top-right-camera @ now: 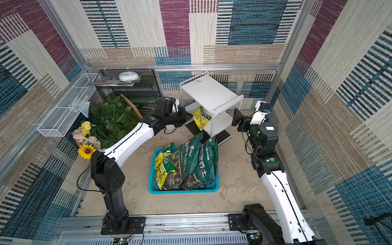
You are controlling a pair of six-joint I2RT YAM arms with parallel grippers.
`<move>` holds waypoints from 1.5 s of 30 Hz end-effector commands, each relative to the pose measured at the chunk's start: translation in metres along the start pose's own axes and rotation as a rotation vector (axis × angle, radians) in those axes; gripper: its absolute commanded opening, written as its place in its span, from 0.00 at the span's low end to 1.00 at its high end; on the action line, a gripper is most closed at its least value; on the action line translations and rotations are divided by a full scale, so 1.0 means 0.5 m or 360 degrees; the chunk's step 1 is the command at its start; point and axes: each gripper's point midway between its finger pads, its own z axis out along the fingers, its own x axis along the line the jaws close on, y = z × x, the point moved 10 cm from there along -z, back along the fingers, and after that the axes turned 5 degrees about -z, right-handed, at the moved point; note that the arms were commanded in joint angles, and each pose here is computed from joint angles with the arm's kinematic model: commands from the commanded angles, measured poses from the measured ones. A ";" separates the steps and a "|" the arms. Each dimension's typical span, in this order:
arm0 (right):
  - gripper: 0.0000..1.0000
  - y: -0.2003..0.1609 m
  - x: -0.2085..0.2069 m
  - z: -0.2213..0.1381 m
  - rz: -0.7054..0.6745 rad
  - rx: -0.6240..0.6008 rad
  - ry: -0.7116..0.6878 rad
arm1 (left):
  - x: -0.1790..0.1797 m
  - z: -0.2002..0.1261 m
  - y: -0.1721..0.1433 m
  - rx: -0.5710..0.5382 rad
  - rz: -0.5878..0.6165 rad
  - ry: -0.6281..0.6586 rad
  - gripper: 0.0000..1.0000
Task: Take down the fertilizer bag from the shelf
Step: Pick up the fertilizer bag from the shelf, then place the fertilizer bag in the storage box.
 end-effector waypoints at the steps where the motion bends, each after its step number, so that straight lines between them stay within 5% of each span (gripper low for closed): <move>1: 1.00 0.010 0.004 -0.002 0.0011 -0.0052 0.0031 | -0.042 -0.055 0.006 -0.0115 0.0108 -0.0094 0.00; 14: 1.00 0.012 0.006 -0.004 0.0021 -0.0057 0.0055 | -0.113 -0.267 -0.036 -0.0247 0.0340 -0.0099 0.00; 22: 1.00 0.010 0.008 0.000 0.0032 -0.0048 0.0079 | -0.125 -0.383 -0.126 -0.0232 0.0489 -0.0135 0.00; 27: 1.00 0.011 0.009 -0.003 0.0032 -0.0048 0.0085 | -0.127 -0.407 -0.185 -0.0111 0.0558 -0.0152 0.00; 34: 1.00 0.014 0.011 -0.011 0.0040 -0.0059 0.0106 | -0.100 -0.460 -0.242 -0.0159 0.0578 -0.0090 0.00; 45: 1.00 0.019 0.013 -0.023 0.0052 -0.0073 0.0129 | -0.038 -0.403 -0.290 0.0111 0.0583 0.0086 0.00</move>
